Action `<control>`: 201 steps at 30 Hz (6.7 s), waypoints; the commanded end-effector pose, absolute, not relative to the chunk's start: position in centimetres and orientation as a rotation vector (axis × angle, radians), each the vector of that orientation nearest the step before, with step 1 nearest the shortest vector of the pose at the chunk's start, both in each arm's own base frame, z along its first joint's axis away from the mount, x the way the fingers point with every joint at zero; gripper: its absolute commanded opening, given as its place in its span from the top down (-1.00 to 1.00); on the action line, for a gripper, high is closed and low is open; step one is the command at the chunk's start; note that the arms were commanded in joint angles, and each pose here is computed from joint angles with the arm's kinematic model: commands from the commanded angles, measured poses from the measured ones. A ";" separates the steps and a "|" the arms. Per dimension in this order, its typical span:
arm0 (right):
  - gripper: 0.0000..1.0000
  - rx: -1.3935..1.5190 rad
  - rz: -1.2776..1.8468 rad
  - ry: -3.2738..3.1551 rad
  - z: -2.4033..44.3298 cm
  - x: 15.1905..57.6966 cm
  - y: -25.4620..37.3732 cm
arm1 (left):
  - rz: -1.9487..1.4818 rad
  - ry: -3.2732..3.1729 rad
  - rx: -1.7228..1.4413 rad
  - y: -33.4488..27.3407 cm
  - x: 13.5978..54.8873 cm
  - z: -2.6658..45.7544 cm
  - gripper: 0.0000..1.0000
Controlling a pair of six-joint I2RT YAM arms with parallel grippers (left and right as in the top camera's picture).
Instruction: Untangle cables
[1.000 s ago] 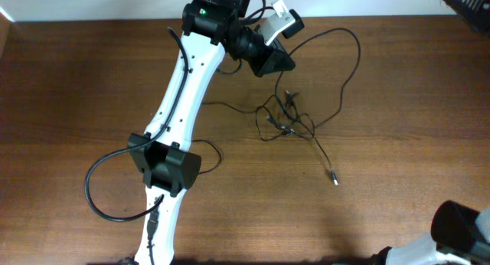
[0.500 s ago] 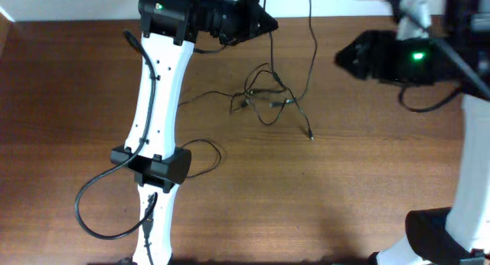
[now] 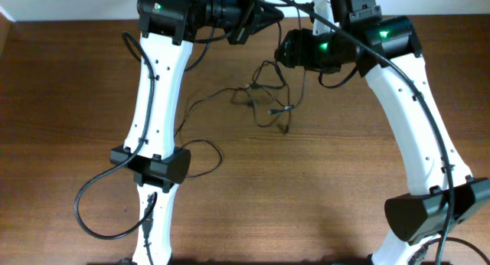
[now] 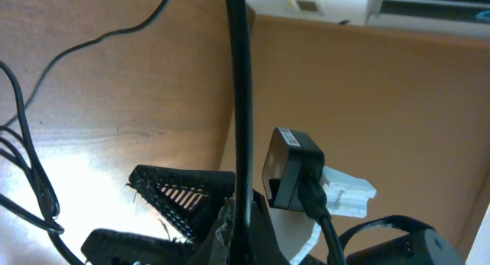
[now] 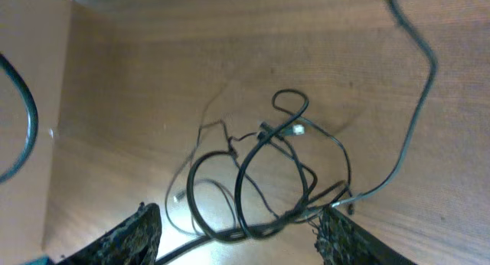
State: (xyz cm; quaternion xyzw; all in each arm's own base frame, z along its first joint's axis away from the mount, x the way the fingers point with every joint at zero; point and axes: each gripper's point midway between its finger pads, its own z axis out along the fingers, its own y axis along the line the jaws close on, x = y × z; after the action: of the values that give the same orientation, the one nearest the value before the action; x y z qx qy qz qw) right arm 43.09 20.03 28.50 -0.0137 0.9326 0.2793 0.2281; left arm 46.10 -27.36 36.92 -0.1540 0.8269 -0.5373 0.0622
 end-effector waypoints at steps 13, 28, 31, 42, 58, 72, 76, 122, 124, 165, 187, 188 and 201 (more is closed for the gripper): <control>-0.25 -0.132 1.216 2.648 25.1 42.3 26.7 | -1.696 2.428 -0.388 -27.5 45.9 39.3 1.00; 0.92 0.015 1.236 2.793 20.8 42.6 26.6 | -1.669 2.292 -0.390 -23.3 49.0 40.8 1.00; 0.92 0.099 1.091 2.764 22.4 43.3 22.5 | -1.461 2.211 -0.367 -18.4 51.8 40.2 1.00; 0.92 0.187 0.452 2.428 36.7 37.5 8.4 | -0.396 2.397 -0.316 -2.7 53.1 31.5 1.00; 0.92 0.720 0.205 2.365 37.3 33.3 -9.3 | 0.209 2.092 -0.292 9.0 44.9 45.1 1.00; 0.92 0.646 0.341 2.388 37.4 33.4 -7.2 | 0.448 2.067 -1.333 33.8 31.3 36.2 1.00; 0.92 0.645 0.346 2.388 37.4 33.4 -7.2 | 0.384 2.098 -1.451 35.5 30.4 33.0 -0.99; -0.98 -0.132 0.625 2.690 32.3 38.1 13.6 | -0.338 2.451 0.320 -1.9 46.1 33.3 -0.99; -0.98 0.054 0.447 2.737 31.3 38.5 10.1 | -0.381 2.498 0.393 -4.7 46.3 31.3 -0.99; -0.98 0.187 0.383 2.876 26.8 38.2 6.9 | -0.253 2.535 -0.022 -15.6 55.5 19.3 1.00; -0.98 0.185 0.385 2.869 26.9 38.3 6.9 | 0.070 1.539 0.101 -3.0 36.3 62.3 1.00; -0.98 0.185 0.385 2.869 26.9 38.3 6.9 | 0.129 1.551 0.073 -1.0 37.0 61.9 1.00; -0.98 0.183 0.386 2.858 27.0 38.6 6.9 | 0.508 1.784 -0.367 24.8 47.8 48.8 1.00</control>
State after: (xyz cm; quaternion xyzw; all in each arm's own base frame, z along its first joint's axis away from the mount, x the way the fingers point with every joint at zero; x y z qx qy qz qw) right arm 38.66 7.00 26.82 0.0607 0.9814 0.1354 0.1220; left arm 47.73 19.40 51.84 -0.1243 0.7520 0.1878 0.6195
